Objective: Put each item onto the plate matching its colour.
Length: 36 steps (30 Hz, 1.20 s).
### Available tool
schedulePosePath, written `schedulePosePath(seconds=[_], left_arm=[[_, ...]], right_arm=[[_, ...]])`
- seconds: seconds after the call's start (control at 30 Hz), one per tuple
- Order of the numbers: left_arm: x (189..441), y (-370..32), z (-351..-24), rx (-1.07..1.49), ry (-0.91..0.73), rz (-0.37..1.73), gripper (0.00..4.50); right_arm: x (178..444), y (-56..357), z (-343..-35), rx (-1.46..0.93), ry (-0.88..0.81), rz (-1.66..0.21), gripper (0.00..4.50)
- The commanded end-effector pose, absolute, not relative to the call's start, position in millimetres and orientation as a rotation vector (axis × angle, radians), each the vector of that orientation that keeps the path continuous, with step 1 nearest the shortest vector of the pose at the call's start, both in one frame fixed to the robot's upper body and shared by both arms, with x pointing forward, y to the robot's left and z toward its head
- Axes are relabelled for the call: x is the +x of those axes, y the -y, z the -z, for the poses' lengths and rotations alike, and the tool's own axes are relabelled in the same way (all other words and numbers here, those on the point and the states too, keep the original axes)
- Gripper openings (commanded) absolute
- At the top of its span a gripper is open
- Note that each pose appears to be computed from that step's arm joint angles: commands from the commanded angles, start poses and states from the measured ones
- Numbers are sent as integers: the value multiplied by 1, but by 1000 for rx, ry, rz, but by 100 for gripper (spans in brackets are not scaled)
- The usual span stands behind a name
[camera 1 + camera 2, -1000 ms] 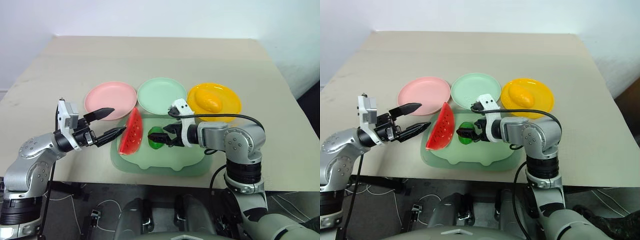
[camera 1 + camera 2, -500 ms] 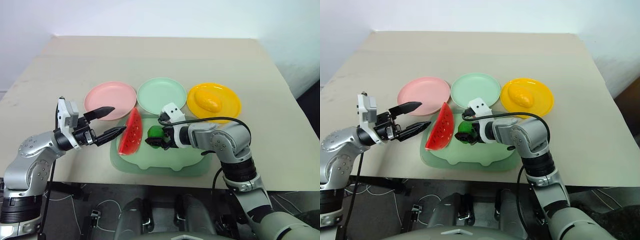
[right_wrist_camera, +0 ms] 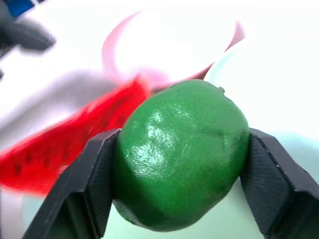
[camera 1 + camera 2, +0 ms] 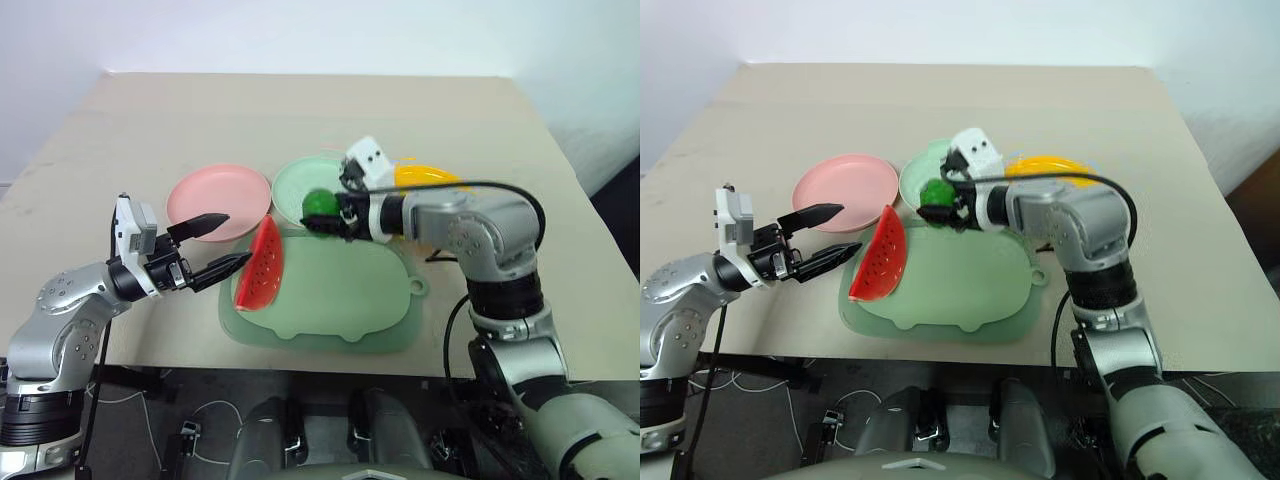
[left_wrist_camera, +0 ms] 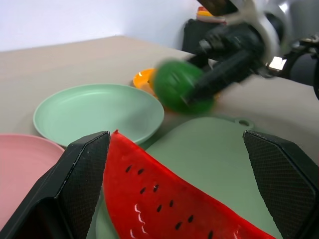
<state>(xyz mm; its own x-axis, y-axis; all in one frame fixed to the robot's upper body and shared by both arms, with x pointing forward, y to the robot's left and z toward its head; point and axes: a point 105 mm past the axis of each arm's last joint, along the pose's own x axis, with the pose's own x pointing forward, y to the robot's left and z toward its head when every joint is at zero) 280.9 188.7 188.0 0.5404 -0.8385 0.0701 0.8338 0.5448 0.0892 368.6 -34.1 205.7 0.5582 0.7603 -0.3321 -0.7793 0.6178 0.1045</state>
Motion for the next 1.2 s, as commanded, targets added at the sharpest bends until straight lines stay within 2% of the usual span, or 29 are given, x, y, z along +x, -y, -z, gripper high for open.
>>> schedulePosePath(seconds=[0.03, 0.23, 0.47, 0.5, 0.57, 0.7, 0.8, 0.97, 1.1, 1.2], left_arm=[[279, -193, -200, 72, 151, 972, 450], [277, -193, -197, 77, 141, 973, 450], [276, -193, -198, 84, 138, 974, 450], [276, -192, -198, 84, 138, 975, 450], [275, -192, -198, 84, 137, 976, 450], [276, -192, -198, 82, 136, 978, 450], [276, -192, -198, 82, 133, 983, 450], [274, -192, -197, 105, 129, 989, 450], [273, -192, -200, 107, 135, 990, 450], [272, -194, -199, 105, 132, 979, 450]], right_arm=[[403, 35, -210, -93, -302, -858, 318], [439, 30, -191, -171, -307, -793, 318], [452, 20, -184, -164, -298, -765, 318], [452, 18, -184, -162, -289, -769, 392], [452, 17, -183, -171, -286, -778, 448], [451, 17, -187, -196, -264, -802, 448], [450, 21, -203, -168, -209, -829, 448], [428, 41, -232, -126, -123, -903, 448], [386, 55, -242, -102, -20, -969, 448], [347, 65, -235, -74, -12, -1022, 448]])
